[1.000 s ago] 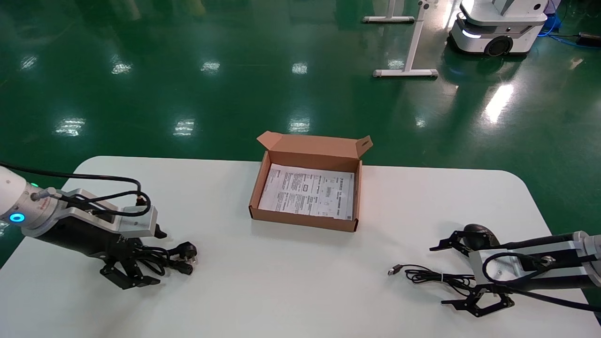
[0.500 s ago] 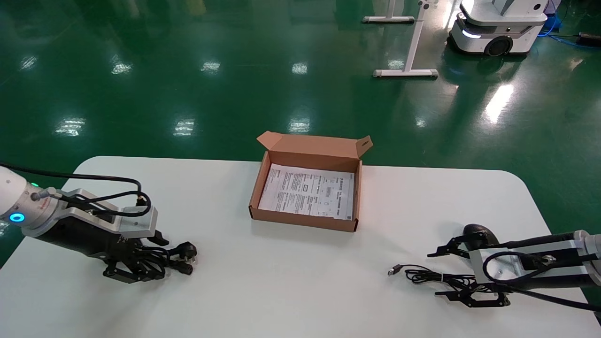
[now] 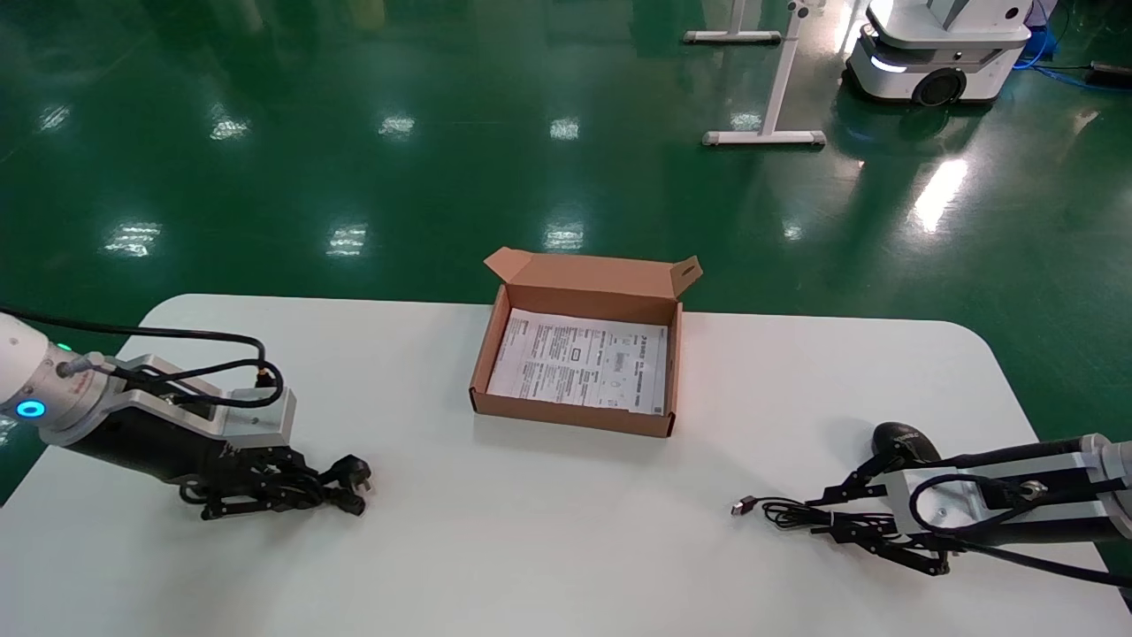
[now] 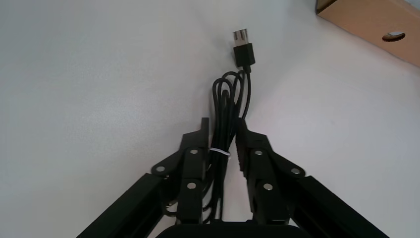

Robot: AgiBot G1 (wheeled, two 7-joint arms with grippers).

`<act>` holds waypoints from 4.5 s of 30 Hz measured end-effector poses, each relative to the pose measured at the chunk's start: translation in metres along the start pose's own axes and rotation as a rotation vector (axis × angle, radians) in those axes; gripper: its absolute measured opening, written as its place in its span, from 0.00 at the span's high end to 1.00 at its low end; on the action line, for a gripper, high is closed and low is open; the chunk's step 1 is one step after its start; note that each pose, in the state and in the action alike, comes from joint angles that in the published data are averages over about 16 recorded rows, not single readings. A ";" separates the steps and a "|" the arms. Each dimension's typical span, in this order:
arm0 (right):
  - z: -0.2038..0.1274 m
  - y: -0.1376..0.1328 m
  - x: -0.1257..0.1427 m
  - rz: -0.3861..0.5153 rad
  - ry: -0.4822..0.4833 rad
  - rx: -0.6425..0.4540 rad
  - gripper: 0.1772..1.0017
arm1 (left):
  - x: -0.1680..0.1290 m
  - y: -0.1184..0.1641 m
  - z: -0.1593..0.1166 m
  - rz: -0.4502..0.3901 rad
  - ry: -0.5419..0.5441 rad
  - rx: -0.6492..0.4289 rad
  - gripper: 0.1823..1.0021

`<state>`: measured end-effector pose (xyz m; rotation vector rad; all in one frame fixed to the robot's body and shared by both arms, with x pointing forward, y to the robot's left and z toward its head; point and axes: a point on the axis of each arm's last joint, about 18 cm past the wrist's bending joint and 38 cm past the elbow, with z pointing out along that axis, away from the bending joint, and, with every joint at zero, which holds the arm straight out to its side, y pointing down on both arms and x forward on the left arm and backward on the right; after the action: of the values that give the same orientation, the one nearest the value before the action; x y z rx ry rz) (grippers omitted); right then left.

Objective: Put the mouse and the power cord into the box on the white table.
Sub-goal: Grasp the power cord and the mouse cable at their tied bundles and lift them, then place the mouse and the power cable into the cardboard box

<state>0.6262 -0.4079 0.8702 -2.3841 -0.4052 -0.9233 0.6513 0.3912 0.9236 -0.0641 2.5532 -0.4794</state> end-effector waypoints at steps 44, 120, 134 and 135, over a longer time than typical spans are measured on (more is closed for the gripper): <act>0.032 -0.194 0.202 -0.156 0.418 0.269 0.95 | -0.111 -0.185 -0.183 0.258 -0.546 0.373 0.92; -0.039 -0.064 0.146 -0.092 0.399 -0.006 0.30 | -0.090 -0.226 0.025 0.238 -0.388 0.389 0.93; -0.043 -0.057 0.130 -0.072 0.368 0.015 0.06 | -0.069 -0.249 0.055 0.306 -0.329 0.402 0.93; -0.043 -0.058 0.130 -0.071 0.367 0.020 0.05 | -0.068 -0.249 0.056 0.309 -0.325 0.400 0.93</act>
<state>0.6705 -0.3767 1.0085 -2.1315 -0.3539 -1.3508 0.7260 0.1495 0.9996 0.3618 2.0614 -0.7739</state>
